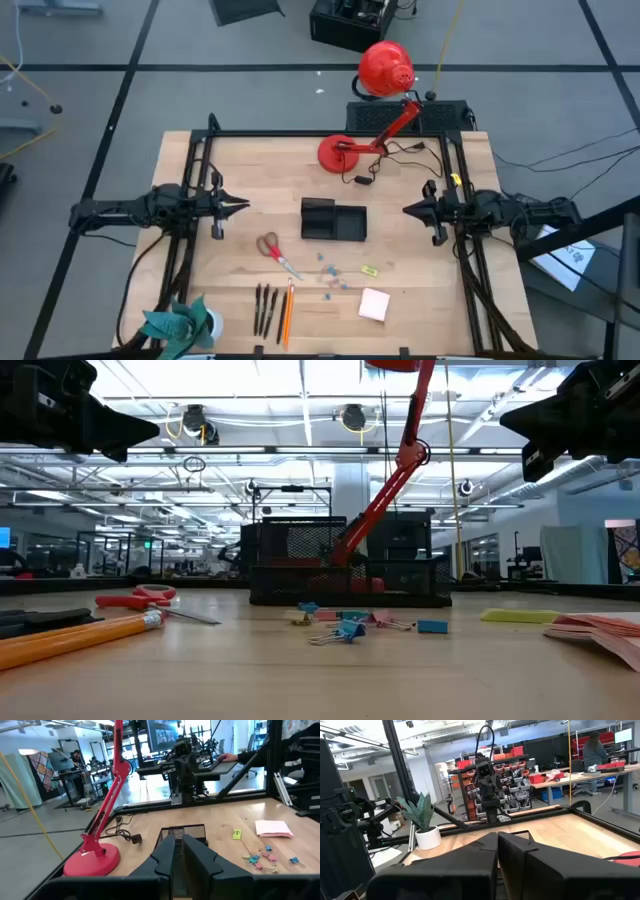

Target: Pick and place office supplies into organizer

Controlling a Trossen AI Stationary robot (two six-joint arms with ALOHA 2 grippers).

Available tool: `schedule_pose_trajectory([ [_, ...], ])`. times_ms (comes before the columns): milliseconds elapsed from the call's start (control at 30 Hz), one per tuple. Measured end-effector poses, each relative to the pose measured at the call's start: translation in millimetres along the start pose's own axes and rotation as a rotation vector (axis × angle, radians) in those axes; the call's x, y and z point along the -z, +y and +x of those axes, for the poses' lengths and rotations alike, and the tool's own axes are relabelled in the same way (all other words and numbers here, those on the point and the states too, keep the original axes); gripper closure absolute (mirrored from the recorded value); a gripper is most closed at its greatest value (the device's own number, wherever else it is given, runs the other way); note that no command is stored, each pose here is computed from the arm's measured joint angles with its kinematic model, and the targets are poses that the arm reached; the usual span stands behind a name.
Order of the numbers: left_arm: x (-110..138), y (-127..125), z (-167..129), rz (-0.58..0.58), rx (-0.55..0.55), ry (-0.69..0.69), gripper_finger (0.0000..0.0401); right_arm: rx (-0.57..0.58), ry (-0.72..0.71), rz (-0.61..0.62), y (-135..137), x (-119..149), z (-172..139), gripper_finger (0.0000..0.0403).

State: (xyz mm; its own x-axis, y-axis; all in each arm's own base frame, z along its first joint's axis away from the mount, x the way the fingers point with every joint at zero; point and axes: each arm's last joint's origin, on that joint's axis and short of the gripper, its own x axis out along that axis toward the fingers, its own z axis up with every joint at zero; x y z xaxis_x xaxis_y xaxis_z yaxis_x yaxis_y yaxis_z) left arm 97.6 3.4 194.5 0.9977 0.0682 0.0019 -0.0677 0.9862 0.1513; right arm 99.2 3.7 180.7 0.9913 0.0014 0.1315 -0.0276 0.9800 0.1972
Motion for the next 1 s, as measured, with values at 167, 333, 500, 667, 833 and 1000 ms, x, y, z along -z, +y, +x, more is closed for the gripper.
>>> schedule_pose_trajectory([
  [167,0.0,0.0,0.0,0.0,0.0,0.0,0.0359,0.0,0.0,0.0,0.0,0.0,0.0,0.0399],
  [333,0.0,0.0,0.0,0.0,0.0,0.0,0.0359,0.0,0.0,0.0,0.0,0.0,0.0,0.0399],
  [500,-0.1,0.0,0.0,0.0,0.0,-0.001,0.0359,0.0,0.0,0.0,0.0,0.0,0.0,0.0399],
  [667,0.0,0.0,0.0,0.0,0.0,0.0,0.0359,0.0,0.0,0.0,0.0,0.0,0.0,0.0399],
  [833,0.0,0.0,0.0,0.0,0.0,0.0,0.0359,0.0,-0.001,0.0,0.0,-0.2,0.0,0.0399],
  [1000,0.0,0.0,0.0,0.0,0.0,0.0,0.0359,0.0,0.0,0.0,0.0,0.0,0.0,0.0399],
])
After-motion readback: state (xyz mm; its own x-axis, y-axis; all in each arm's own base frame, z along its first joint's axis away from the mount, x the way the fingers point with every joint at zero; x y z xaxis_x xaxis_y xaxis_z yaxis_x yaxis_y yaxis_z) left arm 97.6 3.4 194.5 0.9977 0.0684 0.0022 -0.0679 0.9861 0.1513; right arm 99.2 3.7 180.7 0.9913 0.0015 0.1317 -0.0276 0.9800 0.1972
